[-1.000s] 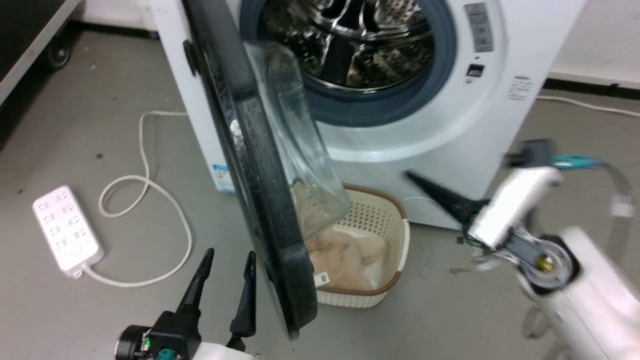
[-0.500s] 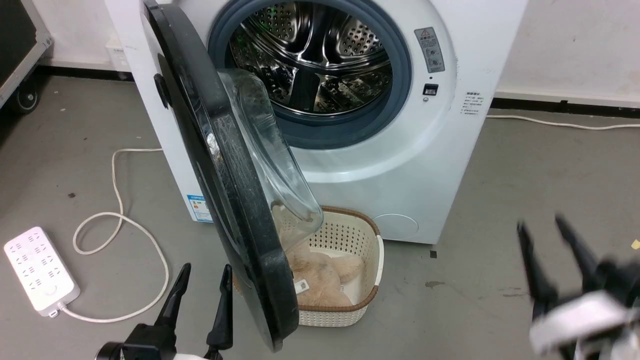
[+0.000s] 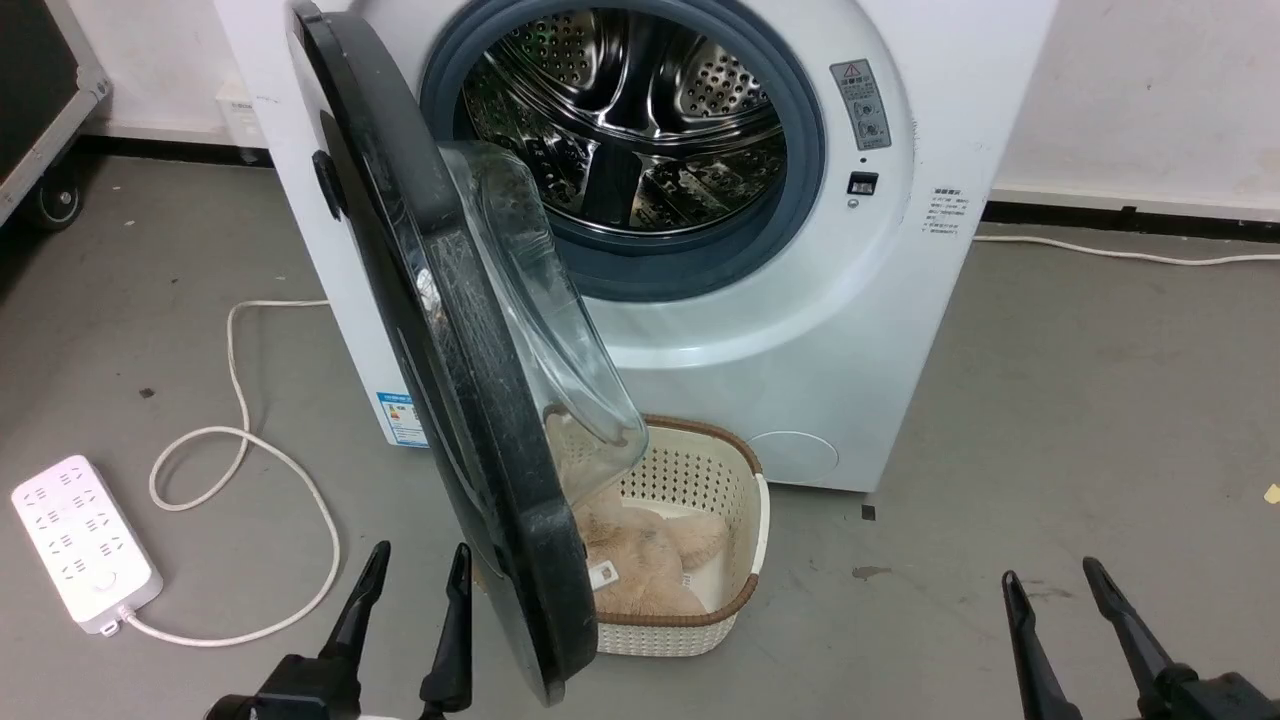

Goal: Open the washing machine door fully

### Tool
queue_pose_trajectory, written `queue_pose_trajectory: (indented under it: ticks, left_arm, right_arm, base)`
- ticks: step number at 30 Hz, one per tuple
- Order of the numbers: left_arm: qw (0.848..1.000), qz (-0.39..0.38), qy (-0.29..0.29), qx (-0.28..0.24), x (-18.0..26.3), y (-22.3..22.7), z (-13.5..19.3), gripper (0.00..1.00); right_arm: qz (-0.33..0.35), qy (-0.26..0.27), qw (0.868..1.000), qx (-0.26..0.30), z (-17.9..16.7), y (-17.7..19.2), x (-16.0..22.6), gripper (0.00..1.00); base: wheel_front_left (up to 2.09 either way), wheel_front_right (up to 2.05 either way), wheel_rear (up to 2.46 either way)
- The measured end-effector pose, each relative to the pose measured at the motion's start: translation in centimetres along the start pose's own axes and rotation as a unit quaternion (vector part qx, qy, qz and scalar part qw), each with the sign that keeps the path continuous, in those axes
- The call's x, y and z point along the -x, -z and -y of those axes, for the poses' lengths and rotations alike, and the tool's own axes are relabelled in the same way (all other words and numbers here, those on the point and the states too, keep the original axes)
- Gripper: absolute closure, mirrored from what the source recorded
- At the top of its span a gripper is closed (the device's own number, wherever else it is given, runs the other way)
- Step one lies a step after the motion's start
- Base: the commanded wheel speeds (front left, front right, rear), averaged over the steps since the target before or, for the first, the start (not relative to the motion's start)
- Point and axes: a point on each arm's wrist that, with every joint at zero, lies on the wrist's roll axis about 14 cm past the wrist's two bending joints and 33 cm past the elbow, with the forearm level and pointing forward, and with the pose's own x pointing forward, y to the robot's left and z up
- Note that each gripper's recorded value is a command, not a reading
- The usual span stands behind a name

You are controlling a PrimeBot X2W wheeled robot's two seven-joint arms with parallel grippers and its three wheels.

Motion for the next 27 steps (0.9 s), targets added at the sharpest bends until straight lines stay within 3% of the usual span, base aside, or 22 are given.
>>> queue_pose_trajectory:
  ticks: [4,5,6,12,16,22,27]
  left_arm:
    - [1.0,-0.001,0.002,0.001,0.0,0.1,0.1,0.0]
    - [1.0,-0.001,0.001,0.003,0.0,0.1,0.1,0.59]
    - [1.0,-0.001,0.001,0.003,0.0,0.1,0.1,1.0]
    - [1.0,0.016,0.003,-0.002,0.0,-1.0,0.1,1.0]
    - [0.996,0.087,-0.021,-0.004,-0.7,-5.5,-1.1,1.0]
    - [0.969,0.241,-0.043,-0.012,-1.2,-15.4,-1.6,1.0]
    - [0.94,0.341,-0.019,-0.007,-0.5,-21.7,0.1,1.0]
  right_arm:
    - [0.001,0.004,1.0,-0.019,0.0,0.0,0.1,0.0]
    - [0.002,0.004,1.0,-0.021,0.0,0.0,0.0,0.0]
    - [0.002,0.005,1.0,-0.023,0.1,0.0,0.0,0.0]
    - [0.004,0.005,1.0,-0.03,0.0,-0.1,-0.1,0.0]
    - [0.001,0.004,1.0,-0.031,0.0,0.1,-0.1,0.0]
    - [0.0,0.002,1.0,-0.031,-0.2,0.2,-0.2,0.0]
    - [-0.003,0.0,0.999,-0.032,-0.3,0.4,-0.2,0.0]
  base:
    - [0.0,0.0,0.0]
    - [0.0,0.0,0.0]
    - [0.0,0.0,0.0]
    - [0.0,0.0,0.0]
    - [0.0,0.0,0.0]
    - [0.0,0.0,0.0]
    - [0.0,0.0,0.0]
